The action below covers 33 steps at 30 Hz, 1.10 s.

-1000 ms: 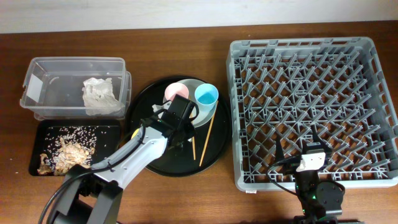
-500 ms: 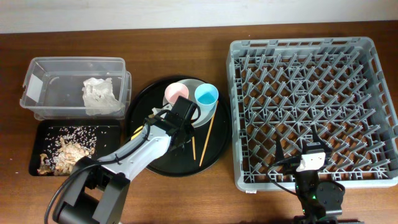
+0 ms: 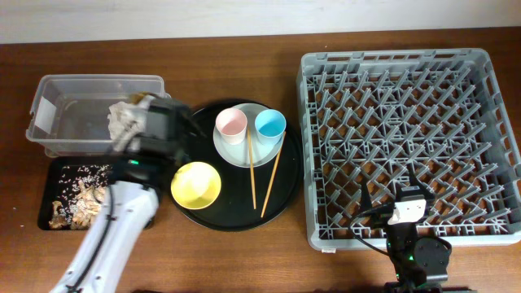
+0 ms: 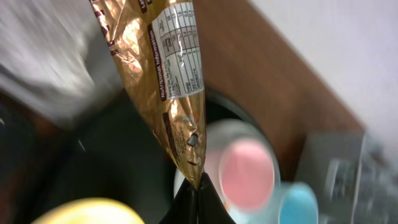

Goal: Sort waste into correct bins and load items into the dishwasher rack
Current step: 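Carry the gold wrapper with the left gripper into the plastic bin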

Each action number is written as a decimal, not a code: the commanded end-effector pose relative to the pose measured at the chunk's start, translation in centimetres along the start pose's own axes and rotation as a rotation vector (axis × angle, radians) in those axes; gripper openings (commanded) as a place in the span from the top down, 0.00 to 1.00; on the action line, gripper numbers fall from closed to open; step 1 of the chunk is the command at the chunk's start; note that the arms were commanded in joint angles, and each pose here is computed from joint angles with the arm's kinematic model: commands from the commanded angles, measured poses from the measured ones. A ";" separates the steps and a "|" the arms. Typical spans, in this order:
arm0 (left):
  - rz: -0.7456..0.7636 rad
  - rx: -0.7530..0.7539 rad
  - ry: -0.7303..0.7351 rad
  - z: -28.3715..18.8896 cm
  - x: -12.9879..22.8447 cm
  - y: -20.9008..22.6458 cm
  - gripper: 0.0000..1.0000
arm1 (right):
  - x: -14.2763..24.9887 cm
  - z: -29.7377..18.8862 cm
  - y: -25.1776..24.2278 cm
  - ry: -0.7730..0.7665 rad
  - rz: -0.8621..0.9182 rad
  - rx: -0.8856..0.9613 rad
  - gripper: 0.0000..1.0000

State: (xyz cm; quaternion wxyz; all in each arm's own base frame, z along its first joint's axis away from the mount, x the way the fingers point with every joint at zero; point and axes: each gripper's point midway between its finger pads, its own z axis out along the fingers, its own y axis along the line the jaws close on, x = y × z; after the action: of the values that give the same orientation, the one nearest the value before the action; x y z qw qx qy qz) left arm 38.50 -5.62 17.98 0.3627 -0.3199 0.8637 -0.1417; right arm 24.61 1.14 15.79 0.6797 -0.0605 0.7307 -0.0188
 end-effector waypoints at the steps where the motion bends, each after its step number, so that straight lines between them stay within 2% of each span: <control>1: -0.049 0.047 -0.074 -1.4 -6.1 1.5 1.00 | 0.2 0.0 0.3 0.002 -0.004 -0.015 0.02; 6: -0.212 -0.040 -0.143 0.7 -10.7 7.5 1.00 | 0.2 0.0 0.3 0.002 -0.004 -0.015 0.02; 11: -0.244 0.031 -0.117 1.8 -11.3 7.2 1.00 | 0.2 0.0 0.3 0.002 -0.004 -0.015 0.02; 14: -0.250 -0.040 -0.128 2.6 -11.2 8.7 0.98 | 0.2 0.0 0.3 0.002 -0.004 -0.015 0.02; 15: -0.253 -0.076 -0.134 3.2 -11.1 9.5 0.95 | 0.2 0.0 0.3 0.002 -0.004 -0.015 0.01; 17: -0.254 -0.092 -0.130 4.5 -11.0 10.0 0.77 | 0.2 0.0 0.3 0.002 -0.004 -0.015 0.02; 18: -0.254 -0.092 -0.128 4.8 -11.0 10.0 0.50 | 0.2 0.0 0.3 0.002 -0.004 -0.015 0.02; 20: -0.237 -0.069 -0.144 4.7 -11.5 9.5 0.33 | 0.2 0.0 0.3 0.002 -0.004 -0.015 0.02; 23: -0.169 0.115 -0.076 2.7 -11.2 5.5 0.36 | 0.2 0.0 0.3 0.002 -0.004 -0.015 0.02; 25: -0.157 0.243 0.036 0.0 -9.2 2.9 0.39 | 0.2 0.0 0.3 0.002 -0.004 -0.015 0.02; 29: -0.076 0.290 0.141 -3.9 -6.1 2.1 0.38 | 0.2 0.0 0.3 0.002 -0.004 -0.015 0.01; 31: 0.016 0.306 0.113 -5.6 -6.0 1.8 0.33 | 0.1 0.0 0.4 -0.002 -0.003 -0.020 0.02; 33: 0.046 0.332 0.071 -7.4 -6.4 1.2 0.29 | 0.1 0.0 0.7 -0.001 0.011 -0.036 0.02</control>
State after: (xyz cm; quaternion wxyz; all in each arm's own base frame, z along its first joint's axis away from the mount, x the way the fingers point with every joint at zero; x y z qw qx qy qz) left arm 36.84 0.19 22.96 0.3415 -0.2859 0.8498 -0.2819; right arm 24.61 1.19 15.81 0.6800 -0.0614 0.7304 -0.0178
